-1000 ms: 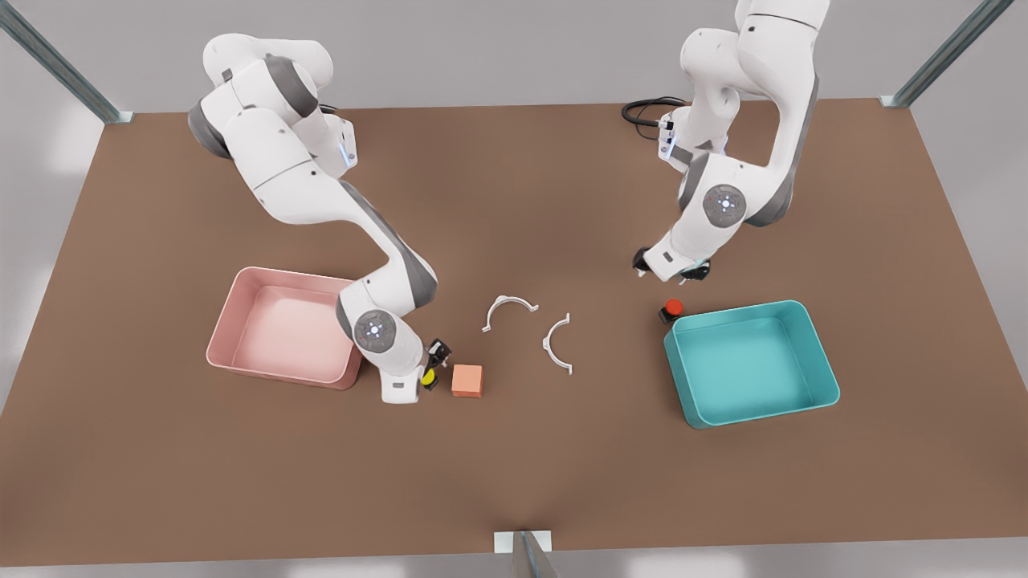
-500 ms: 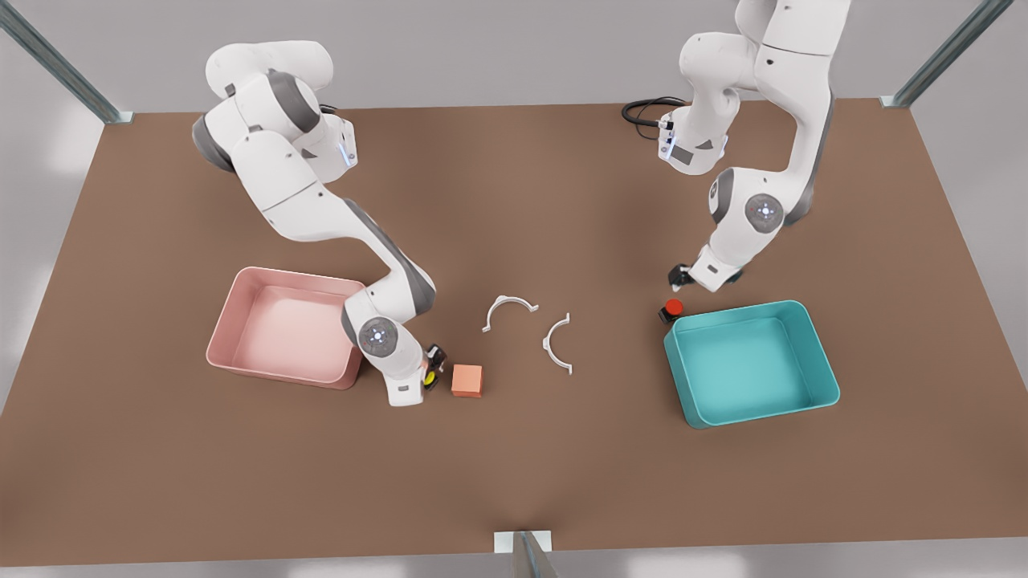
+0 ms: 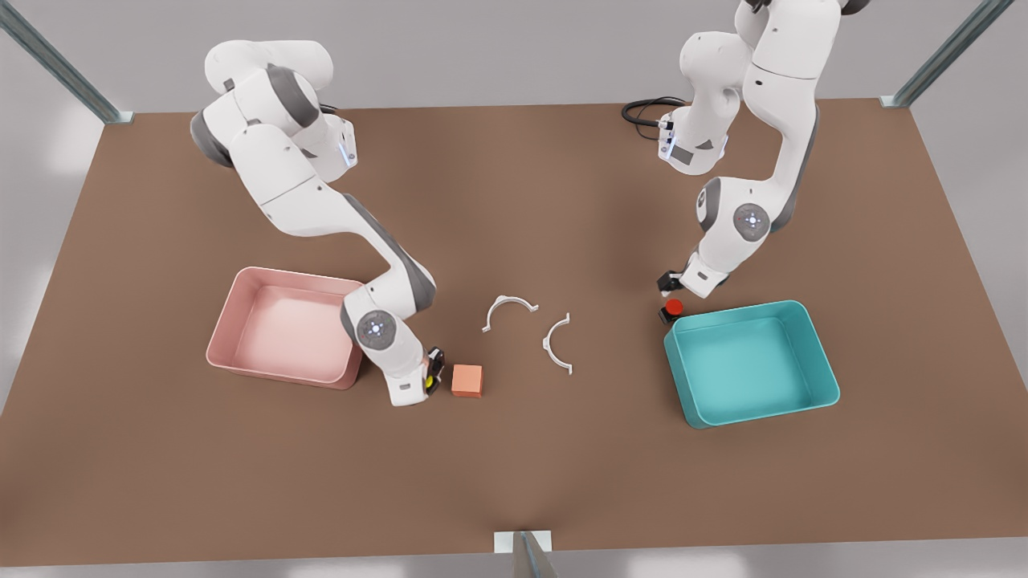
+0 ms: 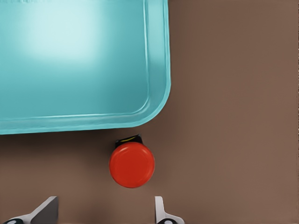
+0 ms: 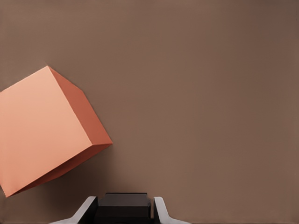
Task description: Place the red button in the blue storage box with the left arm, and place the yellow button in the pink storage box with the right arm
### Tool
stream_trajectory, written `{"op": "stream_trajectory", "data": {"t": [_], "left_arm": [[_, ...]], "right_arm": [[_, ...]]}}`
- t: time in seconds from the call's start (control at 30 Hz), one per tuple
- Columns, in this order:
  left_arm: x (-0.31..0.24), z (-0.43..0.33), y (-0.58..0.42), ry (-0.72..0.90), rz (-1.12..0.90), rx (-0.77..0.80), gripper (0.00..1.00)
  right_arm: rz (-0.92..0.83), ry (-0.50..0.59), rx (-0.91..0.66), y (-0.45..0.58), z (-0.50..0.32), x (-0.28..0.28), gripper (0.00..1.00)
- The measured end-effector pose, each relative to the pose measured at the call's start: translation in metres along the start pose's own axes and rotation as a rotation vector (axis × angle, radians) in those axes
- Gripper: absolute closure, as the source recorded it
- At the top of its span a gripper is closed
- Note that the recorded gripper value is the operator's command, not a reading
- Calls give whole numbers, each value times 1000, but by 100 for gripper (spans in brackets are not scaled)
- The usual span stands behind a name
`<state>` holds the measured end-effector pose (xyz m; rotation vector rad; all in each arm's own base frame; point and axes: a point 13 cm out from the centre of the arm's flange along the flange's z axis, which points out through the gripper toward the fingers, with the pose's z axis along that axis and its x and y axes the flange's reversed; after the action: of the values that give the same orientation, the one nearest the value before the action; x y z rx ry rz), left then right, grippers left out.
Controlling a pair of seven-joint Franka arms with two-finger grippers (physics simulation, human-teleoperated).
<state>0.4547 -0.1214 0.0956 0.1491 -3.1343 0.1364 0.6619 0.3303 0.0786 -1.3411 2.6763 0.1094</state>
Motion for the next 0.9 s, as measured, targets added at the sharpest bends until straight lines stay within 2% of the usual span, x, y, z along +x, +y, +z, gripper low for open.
{"op": "stream_trajectory", "data": {"t": [0.13,0.43,0.6,0.63,0.67,0.7,0.73,0.83,0.87,0.9], "left_arm": [[1,1,-9,-7,6,3,0],[-7,20,-26,-21,-18,16,0],[-23,20,-31,-46,-31,25,0],[-27,19,-32,-53,-33,28,0],[-31,17,-34,-60,-34,30,10],[-33,16,-35,-65,-34,32,23],[-34,16,-35,-67,-35,32,28],[-35,16,-36,-70,-37,33,34],[-35,17,-35,-69,-38,32,36],[-34,18,-35,-67,-39,31,42]], "right_arm": [[10,-9,40,-22,-57,4,47],[127,91,99,-68,-141,146,51],[226,128,37,-86,-139,226,51],[241,140,26,-88,-135,238,47],[252,150,16,-90,-131,247,38],[260,160,7,-91,-127,254,17],[265,167,-1,-91,-123,259,11],[261,175,-6,-95,-119,261,2],[256,163,10,-103,-127,251,2],[251,147,27,-112,-141,238,2]]}}
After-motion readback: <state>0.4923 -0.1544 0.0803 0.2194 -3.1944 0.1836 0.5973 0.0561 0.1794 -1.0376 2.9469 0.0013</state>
